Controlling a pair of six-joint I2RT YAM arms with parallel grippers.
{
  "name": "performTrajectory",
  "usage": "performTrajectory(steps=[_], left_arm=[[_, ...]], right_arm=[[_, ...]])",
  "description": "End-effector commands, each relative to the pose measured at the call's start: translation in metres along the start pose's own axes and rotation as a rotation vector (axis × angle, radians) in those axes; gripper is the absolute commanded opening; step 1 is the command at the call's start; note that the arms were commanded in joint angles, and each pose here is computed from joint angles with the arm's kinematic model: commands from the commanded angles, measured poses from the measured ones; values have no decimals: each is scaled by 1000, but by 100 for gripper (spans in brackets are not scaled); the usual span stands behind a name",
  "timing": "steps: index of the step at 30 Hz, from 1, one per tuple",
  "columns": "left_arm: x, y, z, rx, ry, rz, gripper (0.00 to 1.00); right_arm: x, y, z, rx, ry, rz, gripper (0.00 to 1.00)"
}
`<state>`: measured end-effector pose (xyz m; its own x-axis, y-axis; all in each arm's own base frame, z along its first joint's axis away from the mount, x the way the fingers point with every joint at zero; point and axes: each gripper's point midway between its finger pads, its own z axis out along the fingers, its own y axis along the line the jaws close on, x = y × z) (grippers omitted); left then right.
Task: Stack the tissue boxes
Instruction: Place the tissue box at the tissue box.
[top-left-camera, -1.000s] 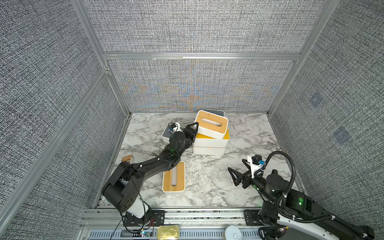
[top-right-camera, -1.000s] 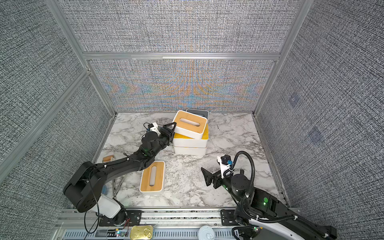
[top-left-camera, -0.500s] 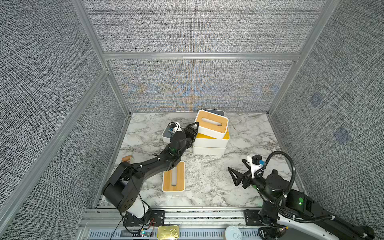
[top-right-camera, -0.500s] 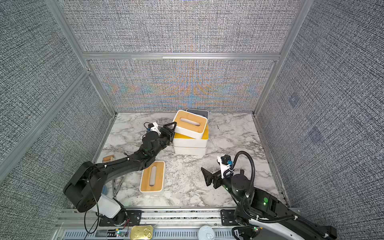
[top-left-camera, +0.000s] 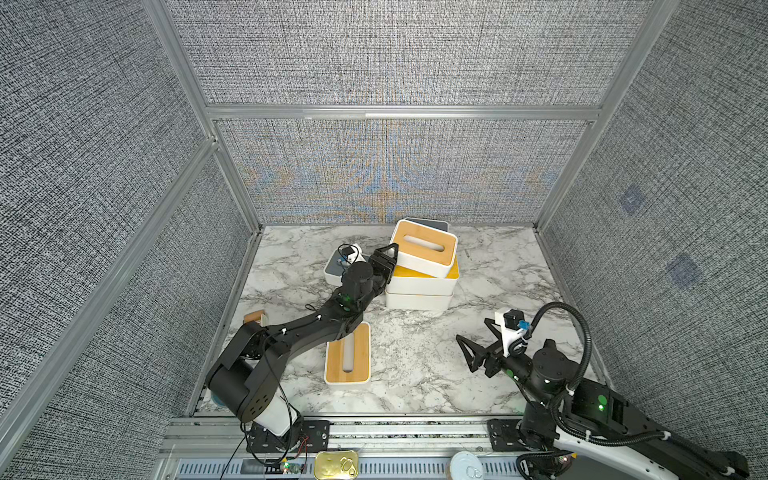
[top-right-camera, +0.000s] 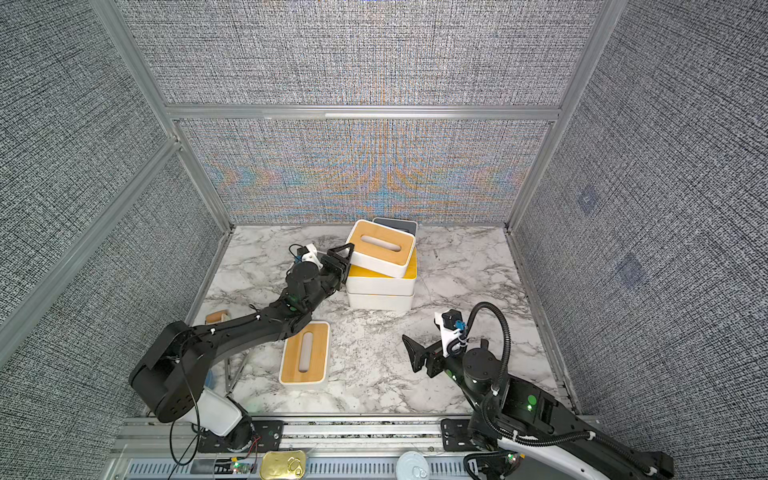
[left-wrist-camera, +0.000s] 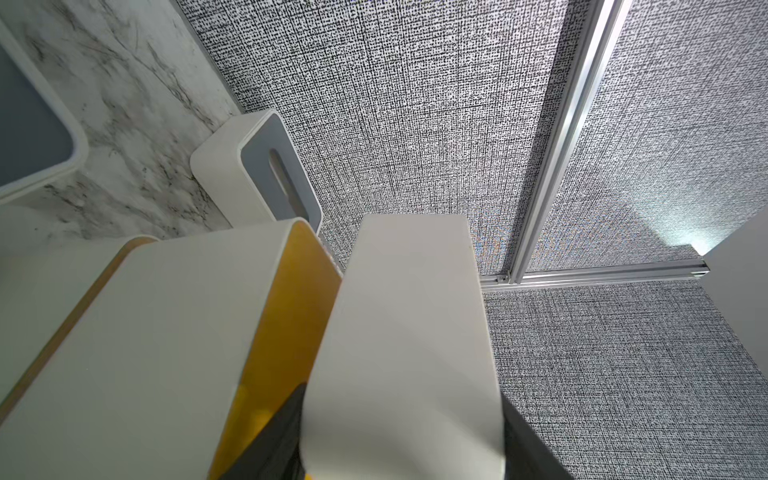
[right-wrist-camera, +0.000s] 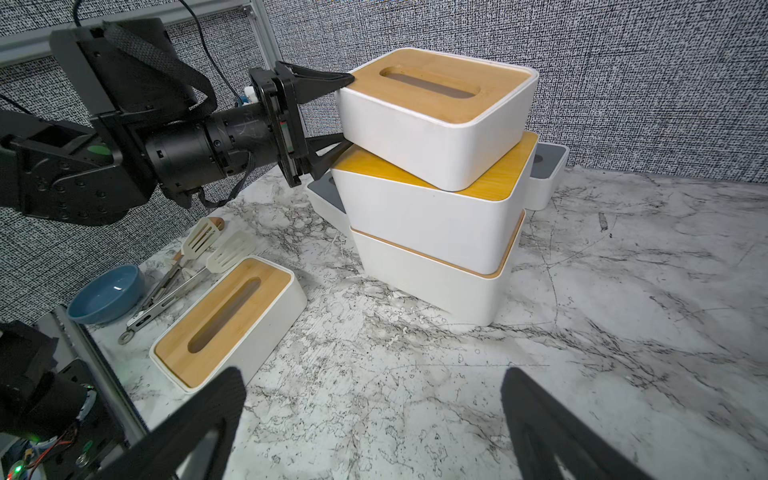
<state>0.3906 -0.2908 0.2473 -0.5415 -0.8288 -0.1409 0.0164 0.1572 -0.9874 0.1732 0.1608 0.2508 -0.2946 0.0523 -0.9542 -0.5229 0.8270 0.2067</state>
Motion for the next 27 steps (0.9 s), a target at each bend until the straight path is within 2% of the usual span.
performTrajectory(steps=[1,14,27], left_arm=[[-5,-9,-3,13,-27,38,54],[-2,-1,-5,-26,-23,86,69],[2,-1,-5,-51,-24,145,77]], right_arm=[[-3,0,-1,3,-10,10,99],[-3,-1,-1,3,-10,11,99],[-2,-1,-1,3,-9,10,99]])
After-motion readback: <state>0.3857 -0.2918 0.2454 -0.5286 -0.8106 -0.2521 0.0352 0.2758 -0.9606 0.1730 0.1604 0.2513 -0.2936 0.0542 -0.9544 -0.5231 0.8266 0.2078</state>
